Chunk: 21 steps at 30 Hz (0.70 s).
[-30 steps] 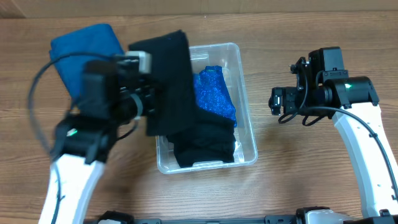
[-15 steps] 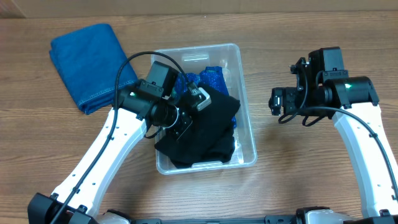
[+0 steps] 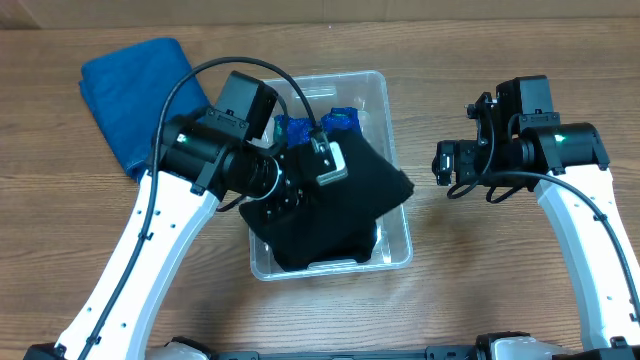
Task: Pack container
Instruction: 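Place the black cloth into the bin with the left gripper and flatten it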
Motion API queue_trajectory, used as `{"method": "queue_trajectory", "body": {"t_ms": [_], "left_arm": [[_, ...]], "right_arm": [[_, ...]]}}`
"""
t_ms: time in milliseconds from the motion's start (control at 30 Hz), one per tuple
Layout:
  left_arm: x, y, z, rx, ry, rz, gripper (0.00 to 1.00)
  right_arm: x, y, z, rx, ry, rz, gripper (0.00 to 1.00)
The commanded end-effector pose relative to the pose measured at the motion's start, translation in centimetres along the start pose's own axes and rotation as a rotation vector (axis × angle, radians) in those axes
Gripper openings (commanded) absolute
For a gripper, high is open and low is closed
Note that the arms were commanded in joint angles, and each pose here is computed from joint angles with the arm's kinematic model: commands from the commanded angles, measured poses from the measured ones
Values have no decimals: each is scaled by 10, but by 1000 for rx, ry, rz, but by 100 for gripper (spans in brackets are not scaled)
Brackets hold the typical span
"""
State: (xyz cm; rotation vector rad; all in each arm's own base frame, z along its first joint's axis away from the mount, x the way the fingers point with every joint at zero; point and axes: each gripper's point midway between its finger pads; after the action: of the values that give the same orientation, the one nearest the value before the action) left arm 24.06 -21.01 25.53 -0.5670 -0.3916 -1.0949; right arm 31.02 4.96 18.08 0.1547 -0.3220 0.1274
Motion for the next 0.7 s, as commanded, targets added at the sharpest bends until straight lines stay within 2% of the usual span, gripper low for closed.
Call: {"method": "queue_trajectory", "body": {"t_ms": [0, 267, 433, 667], "left_arm": [[0, -19, -13, -77, 53, -85, 4], [-34, 17, -72, -69, 310, -6, 4], [-47, 24, -88, -91, 381, 65, 4], [-61, 14, -116, -158, 484, 85, 4]], "right_arm": [[5, 0, 7, 5, -27, -6, 100], [5, 0, 6, 6, -24, -6, 100], [5, 0, 6, 5, -23, -7, 100], [6, 0, 6, 5, -25, -6, 100]]}}
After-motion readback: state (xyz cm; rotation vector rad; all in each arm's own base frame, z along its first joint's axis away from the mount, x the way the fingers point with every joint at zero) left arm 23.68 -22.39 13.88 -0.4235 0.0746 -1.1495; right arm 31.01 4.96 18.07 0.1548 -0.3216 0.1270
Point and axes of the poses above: each gripper's point midway between its finger pads, its own z axis back along the fingers, its own y axis along the line the jaws close on, x = y × z, and after that the axes turned 7 degrees about z, right-handed
